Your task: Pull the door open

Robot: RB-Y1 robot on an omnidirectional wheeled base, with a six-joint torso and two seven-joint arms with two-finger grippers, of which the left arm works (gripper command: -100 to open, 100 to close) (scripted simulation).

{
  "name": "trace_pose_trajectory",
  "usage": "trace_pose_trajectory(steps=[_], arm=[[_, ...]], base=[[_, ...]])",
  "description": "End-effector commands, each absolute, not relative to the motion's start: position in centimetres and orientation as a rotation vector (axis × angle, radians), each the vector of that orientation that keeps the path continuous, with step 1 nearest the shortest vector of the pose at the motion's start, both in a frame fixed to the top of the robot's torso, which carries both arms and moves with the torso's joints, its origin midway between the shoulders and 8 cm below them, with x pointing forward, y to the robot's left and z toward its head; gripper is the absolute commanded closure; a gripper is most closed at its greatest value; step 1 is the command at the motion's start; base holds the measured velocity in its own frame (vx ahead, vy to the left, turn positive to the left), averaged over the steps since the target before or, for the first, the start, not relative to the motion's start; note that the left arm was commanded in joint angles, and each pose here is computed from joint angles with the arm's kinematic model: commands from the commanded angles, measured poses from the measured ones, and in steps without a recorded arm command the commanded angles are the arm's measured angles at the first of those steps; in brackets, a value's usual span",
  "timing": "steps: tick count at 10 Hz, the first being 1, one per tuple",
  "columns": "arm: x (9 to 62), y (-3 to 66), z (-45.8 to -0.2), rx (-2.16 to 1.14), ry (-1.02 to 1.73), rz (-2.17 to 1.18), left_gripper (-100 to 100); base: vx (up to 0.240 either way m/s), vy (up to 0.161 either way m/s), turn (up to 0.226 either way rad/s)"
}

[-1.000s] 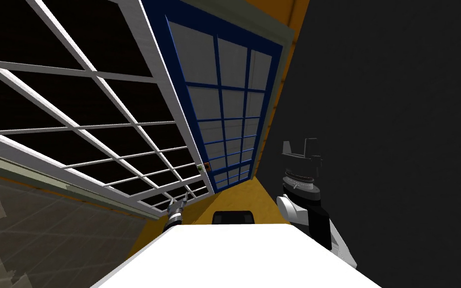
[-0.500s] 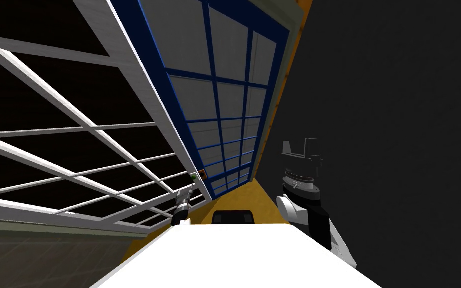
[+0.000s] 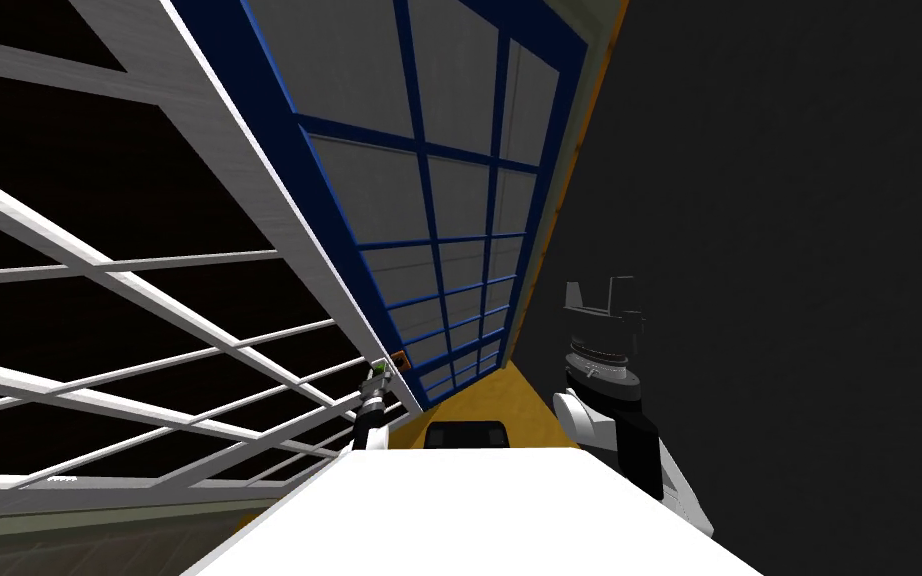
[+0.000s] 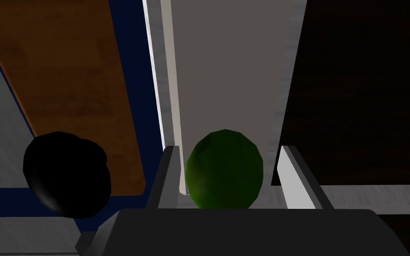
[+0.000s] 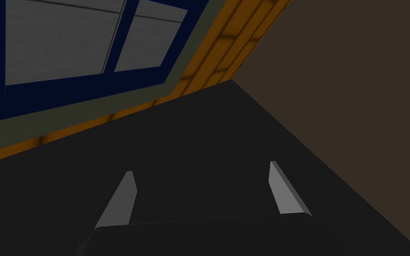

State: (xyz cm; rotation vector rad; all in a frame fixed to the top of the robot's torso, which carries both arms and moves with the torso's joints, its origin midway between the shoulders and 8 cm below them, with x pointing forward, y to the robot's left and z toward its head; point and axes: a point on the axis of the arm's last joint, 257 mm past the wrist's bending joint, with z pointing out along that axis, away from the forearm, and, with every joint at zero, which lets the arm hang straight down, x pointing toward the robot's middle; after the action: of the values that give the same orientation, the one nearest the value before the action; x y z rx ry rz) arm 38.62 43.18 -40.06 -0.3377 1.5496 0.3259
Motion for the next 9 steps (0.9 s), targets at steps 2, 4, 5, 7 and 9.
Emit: trace_pose_trajectory(steps=[2,4,5,7,9], arm=[[38.6,43.3,-40.1,-0.338,1.551,0.328,100],[38.6,43.3,-40.1,-0.338,1.551,0.328,100],[38.6,43.3,-40.1,-0.338,1.551,0.328,100],[36.8,44.2,-41.3,-0.366,1.576,0.334,100],[35.8,44.8,-41.8,-0.381,1.588,0.339,100]], base=[[-0.025,-0.011,-0.017],[0.0,0.0,0.0],[0.0,0.0,0.0],[-0.123,-0.05,0.042],[-0.146,-0.047,0.047]])
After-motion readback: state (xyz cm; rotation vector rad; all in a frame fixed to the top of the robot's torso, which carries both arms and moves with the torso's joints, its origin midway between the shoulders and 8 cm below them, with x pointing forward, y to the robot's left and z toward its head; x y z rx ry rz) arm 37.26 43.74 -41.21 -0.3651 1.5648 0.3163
